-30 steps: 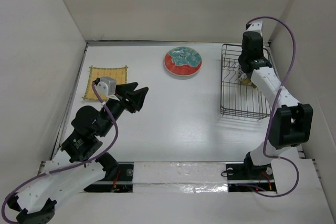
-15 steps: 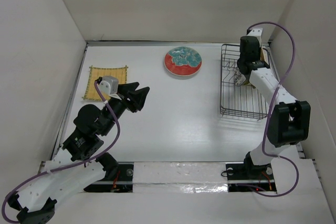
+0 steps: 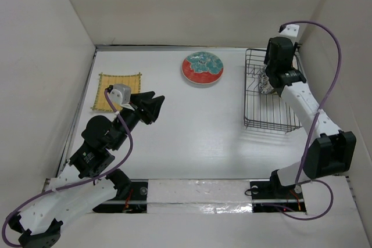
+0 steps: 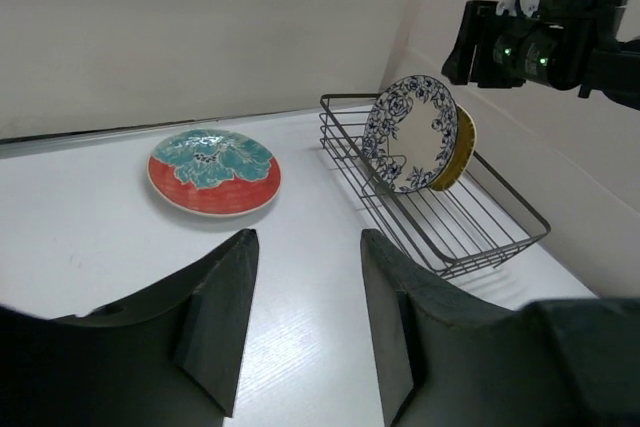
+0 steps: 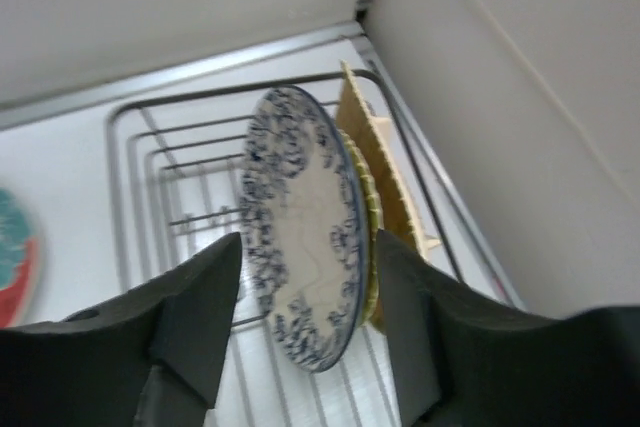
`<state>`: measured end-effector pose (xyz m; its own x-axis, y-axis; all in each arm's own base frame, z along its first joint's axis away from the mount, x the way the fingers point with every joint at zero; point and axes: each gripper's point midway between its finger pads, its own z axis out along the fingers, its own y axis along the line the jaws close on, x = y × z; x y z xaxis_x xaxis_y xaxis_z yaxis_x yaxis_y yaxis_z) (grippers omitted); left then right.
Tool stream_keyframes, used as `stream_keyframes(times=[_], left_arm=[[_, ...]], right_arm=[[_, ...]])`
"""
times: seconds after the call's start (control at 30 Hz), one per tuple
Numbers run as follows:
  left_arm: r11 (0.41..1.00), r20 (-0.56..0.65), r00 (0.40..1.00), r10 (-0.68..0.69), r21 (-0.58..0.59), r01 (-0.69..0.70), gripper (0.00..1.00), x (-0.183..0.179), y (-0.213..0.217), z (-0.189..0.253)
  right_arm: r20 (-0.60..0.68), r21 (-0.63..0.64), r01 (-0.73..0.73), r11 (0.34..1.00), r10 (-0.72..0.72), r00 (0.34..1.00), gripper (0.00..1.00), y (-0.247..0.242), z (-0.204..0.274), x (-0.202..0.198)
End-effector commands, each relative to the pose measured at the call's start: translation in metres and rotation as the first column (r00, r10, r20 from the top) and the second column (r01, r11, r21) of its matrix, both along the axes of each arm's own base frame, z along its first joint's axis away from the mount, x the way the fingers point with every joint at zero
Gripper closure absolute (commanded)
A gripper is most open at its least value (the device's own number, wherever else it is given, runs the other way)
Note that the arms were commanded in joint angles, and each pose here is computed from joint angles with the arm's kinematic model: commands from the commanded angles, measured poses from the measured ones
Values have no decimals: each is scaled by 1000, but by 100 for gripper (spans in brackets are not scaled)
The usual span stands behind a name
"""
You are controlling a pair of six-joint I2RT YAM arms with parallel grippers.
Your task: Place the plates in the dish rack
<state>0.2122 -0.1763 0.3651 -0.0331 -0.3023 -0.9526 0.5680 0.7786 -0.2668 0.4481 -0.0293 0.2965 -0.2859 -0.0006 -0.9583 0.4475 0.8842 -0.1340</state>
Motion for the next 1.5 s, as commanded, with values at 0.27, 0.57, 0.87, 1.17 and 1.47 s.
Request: stream_keyframes(times=[0.27,0.57,0.87,1.17,1.47], left_arm=[[1000,22,1000,16,-26,-16,100,3,2,8],[998,35,999,11,-57,-9,85,-4,7,17],[995,69,998,-7,-98,14,60,-15,12,30],[995,72,997,-9,-98,17,59,-16,13,30],[995,75,997,-9,-97,16,58,-16,13,30]], right_arm=[[286,347,-409,844,320,903,100,214,7,18],[223,673,-170,720,22,975,15,244,-96,38],[79,792,-1,611,-101,992,18,246,-178,42],[-13,843,78,532,-124,992,24,234,-219,71],[-39,873,54,485,-41,998,39,229,-241,94]])
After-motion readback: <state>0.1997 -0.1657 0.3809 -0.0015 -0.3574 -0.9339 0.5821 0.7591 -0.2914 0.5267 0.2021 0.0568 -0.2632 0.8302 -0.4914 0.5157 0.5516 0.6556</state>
